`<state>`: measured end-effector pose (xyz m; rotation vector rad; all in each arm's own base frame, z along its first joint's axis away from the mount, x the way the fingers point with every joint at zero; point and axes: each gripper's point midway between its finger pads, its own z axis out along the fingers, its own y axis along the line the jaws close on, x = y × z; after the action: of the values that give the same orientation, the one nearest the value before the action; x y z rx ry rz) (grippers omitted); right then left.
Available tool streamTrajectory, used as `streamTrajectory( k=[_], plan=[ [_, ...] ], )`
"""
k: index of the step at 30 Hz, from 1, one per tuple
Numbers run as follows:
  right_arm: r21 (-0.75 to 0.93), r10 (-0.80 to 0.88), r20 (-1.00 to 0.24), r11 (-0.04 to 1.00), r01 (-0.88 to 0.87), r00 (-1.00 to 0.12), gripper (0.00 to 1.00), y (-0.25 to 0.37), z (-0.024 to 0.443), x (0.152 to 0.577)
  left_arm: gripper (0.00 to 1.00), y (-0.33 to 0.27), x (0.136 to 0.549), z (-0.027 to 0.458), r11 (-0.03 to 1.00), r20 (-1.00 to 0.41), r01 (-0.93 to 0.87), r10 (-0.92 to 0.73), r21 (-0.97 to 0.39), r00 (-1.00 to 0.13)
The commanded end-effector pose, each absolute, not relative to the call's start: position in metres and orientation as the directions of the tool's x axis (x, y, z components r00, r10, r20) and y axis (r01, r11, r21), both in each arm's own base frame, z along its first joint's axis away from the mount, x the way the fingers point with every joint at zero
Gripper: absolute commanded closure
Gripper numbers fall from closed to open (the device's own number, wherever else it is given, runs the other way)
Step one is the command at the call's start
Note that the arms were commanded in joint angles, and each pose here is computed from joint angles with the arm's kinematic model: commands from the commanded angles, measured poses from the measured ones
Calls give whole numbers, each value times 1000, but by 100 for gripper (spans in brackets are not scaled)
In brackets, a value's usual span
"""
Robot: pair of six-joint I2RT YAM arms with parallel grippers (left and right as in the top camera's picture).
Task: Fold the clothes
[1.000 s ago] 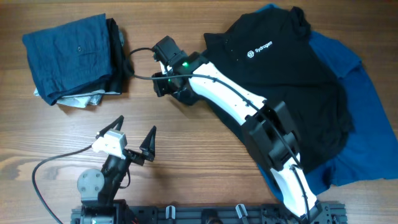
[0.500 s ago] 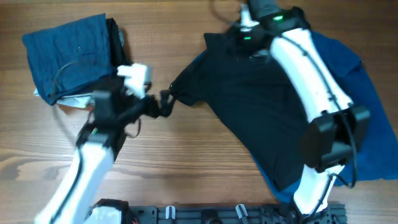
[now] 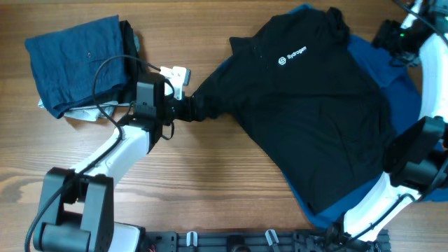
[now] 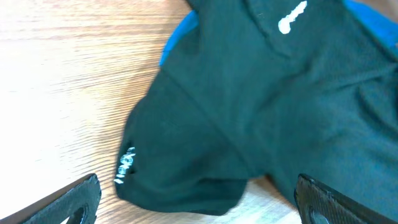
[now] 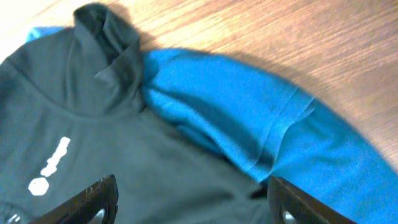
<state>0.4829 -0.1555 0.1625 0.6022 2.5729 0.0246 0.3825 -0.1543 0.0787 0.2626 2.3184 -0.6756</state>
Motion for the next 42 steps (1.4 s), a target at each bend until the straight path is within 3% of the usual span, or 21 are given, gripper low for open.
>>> streamTrajectory(
  k=[1, 4, 6, 12, 15, 16, 17, 23, 26, 30, 31, 38, 40, 42],
  plan=[
    [149, 373, -458, 927, 344, -807, 22, -156, 139, 497, 24, -148, 390, 73, 870, -710, 397, 81, -293, -700],
    [136, 343, -498, 938, 318, -797, 21, -162, 132, 512, 44, -143, 393, 69, 887, -708, 376, 84, -267, -701],
    [133, 341, -510, 938, 319, -790, 19, -165, 128, 518, 48, -142, 392, 64, 888, -699, 373, 86, -269, -710],
    [66, 340, -514, 931, 358, -788, 9, -181, 109, 523, 43, -142, 394, 36, 892, -668, 362, 96, -272, -738],
    [53, 322, -500, 938, 343, -804, 8, -182, 93, 526, 35, -142, 395, 27, 892, -660, 359, 97, -274, -745],
    [51, 319, -497, 939, 340, -807, 7, -183, 89, 527, 35, -143, 394, 26, 892, -658, 358, 98, -275, -747],
    [34, 321, -493, 936, 351, -809, 1, -187, 81, 527, 36, -143, 394, 26, 892, -655, 358, 99, -275, -749],
    [-101, 334, -464, 900, 424, -820, 0, -218, 44, 520, 41, -143, 392, 24, 892, -648, 356, 100, -277, -755],
    [-99, 351, -437, 896, 432, -828, 1, -224, 27, 516, 66, -143, 392, 24, 890, -647, 357, 97, -285, -757],
    [-101, 357, -417, 896, 433, -836, 1, -224, 18, 512, 51, -144, 391, 24, 888, -644, 358, 97, -288, -759],
    [-102, 357, -417, 896, 433, -836, 1, -224, 18, 512, 43, -144, 391, 24, 889, -644, 357, 97, -288, -759],
    [-105, 379, -380, 889, 446, -844, 0, -226, 13, 502, 35, -144, 390, 24, 888, -641, 358, 98, -289, -761],
    [-105, 390, -370, 885, 455, -843, 0, -230, 12, 497, 26, -146, 390, 24, 886, -642, 363, 103, -288, -760],
    [-97, 421, -367, 869, 485, -829, 0, -238, 10, 492, 42, -149, 389, 24, 883, -645, 371, 108, -287, -756]
  ],
)
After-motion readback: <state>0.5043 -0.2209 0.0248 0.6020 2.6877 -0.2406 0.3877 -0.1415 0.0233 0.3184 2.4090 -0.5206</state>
